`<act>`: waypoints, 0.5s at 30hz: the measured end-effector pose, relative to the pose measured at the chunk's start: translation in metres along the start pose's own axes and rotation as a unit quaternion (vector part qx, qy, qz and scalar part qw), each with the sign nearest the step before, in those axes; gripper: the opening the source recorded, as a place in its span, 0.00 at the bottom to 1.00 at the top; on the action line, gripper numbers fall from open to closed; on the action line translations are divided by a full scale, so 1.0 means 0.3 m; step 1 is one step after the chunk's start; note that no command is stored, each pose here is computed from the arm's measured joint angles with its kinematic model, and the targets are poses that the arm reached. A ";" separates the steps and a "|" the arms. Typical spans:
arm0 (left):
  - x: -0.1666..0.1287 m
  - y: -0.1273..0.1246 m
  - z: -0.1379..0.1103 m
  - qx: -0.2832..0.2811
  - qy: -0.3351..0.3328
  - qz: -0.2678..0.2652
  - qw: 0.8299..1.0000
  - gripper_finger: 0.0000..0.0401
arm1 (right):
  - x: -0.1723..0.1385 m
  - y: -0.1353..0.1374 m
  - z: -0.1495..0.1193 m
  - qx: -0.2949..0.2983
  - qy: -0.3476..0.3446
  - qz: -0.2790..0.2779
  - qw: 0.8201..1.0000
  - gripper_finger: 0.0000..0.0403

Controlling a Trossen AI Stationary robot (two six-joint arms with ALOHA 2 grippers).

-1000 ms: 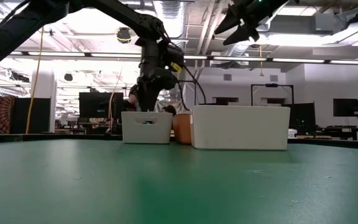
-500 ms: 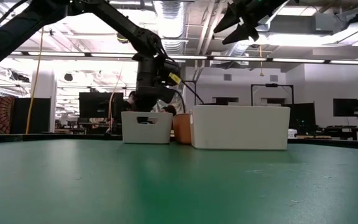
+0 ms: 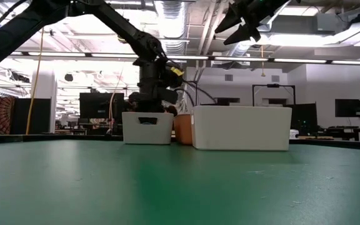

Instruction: Sort rubber bands into baskets

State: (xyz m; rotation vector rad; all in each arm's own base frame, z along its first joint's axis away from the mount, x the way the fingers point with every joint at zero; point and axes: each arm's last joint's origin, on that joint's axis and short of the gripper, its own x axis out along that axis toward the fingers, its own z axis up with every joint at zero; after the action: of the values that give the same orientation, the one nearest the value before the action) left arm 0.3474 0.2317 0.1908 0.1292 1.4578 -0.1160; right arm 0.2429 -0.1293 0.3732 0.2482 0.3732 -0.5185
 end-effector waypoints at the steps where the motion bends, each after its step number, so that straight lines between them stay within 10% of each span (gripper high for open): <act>1: 0.014 -0.007 -0.008 0.000 0.009 -0.006 1.000 0.47 | 0.000 0.000 0.000 0.000 0.000 0.000 1.000 0.79; 15: 0.097 -0.038 -0.010 0.042 0.030 0.036 0.998 0.42 | 0.001 -0.016 0.001 0.002 0.001 -0.008 1.000 0.79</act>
State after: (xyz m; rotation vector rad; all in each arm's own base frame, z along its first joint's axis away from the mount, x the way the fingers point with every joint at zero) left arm 0.3459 0.2208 0.1614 0.2547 1.5073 -0.1153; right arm 0.2406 -0.1335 0.3727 0.2501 0.3757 -0.5350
